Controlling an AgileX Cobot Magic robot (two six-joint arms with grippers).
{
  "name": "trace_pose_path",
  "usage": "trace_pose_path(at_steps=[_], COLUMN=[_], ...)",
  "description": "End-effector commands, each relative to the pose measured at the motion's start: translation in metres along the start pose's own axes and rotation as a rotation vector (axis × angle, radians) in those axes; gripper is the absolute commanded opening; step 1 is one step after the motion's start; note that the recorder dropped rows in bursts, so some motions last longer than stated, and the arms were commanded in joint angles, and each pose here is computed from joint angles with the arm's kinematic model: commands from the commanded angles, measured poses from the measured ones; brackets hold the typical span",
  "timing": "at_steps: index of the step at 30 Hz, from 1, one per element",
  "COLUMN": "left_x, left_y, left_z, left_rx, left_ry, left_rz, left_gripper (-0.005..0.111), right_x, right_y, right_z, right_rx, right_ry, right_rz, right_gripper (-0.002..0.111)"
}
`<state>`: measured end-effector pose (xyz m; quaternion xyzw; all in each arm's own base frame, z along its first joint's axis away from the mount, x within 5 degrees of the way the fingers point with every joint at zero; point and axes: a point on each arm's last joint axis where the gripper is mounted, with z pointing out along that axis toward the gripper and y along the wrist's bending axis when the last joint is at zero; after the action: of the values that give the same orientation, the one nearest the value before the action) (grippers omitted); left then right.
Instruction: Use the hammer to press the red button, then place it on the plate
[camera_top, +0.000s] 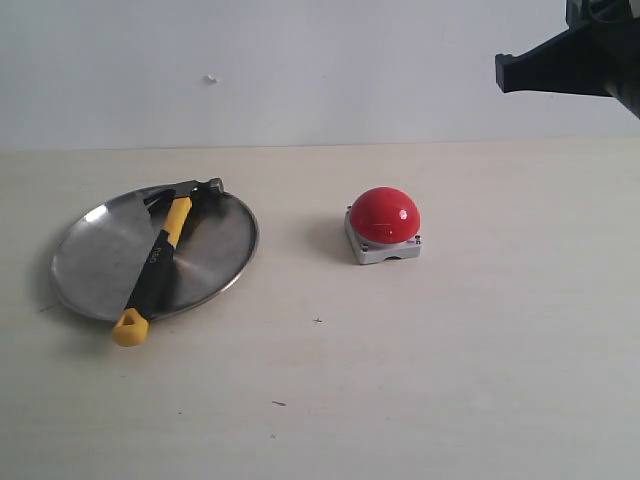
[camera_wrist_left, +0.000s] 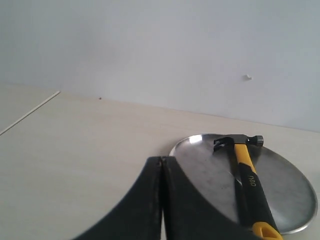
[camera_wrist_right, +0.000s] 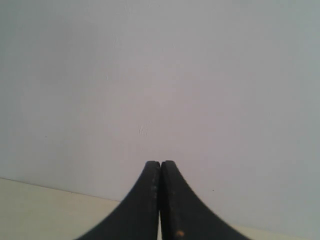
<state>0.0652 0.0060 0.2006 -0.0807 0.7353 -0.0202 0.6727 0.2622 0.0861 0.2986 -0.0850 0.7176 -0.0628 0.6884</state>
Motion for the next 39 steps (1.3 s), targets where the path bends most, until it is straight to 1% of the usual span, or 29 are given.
trace_pose_path(at_steps=[1, 5, 6, 7, 12, 18, 23, 25, 29, 39], left_x=[0.001, 0.002, 0.003, 0.003, 0.007, 0.011, 0.014, 0.016, 0.017, 0.017], left_y=[0.0, 0.001, 0.001, 0.0, -0.001, 0.0, 0.001, 0.002, 0.002, 0.002], left_z=[0.0, -0.001, -0.001, -0.001, -0.001, -0.002, -0.009, -0.01, -0.01, -0.01], left_rx=[-0.005, -0.01, -0.008, 0.0, 0.012, 0.002, -0.004, -0.008, -0.012, -0.014], left_ry=[0.002, 0.012, 0.02, 0.024, 0.064, 0.107, 0.104, 0.128, 0.132, 0.132], left_rz=[-0.015, -0.018, -0.042, -0.041, 0.029, 0.031, 0.085, 0.088, 0.11, 0.11], left_gripper=[0.0, 0.0, 0.0, 0.0, 0.0, 0.0, 0.0, 0.0, 0.0, 0.0], right_x=[-0.003, -0.003, -0.003, -0.003, -0.003, -0.002, -0.002, -0.002, -0.002, -0.002], right_y=[-0.002, -0.002, -0.002, -0.002, -0.002, -0.002, -0.002, -0.002, -0.002, -0.002], right_z=[-0.001, -0.001, -0.001, -0.001, -0.001, -0.001, -0.001, -0.001, -0.001, -0.001], right_rx=[0.012, 0.012, 0.012, 0.012, 0.012, 0.015, 0.016, 0.016, 0.017, 0.017], right_ry=[-0.015, -0.015, -0.015, -0.015, -0.015, -0.011, -0.009, -0.009, -0.008, -0.008], right_rz=[0.001, 0.001, 0.001, 0.001, 0.001, 0.008, 0.012, 0.012, 0.014, 0.014], right_gripper=[0.0, 0.0, 0.0, 0.0, 0.0, 0.0, 0.0, 0.0, 0.0, 0.0])
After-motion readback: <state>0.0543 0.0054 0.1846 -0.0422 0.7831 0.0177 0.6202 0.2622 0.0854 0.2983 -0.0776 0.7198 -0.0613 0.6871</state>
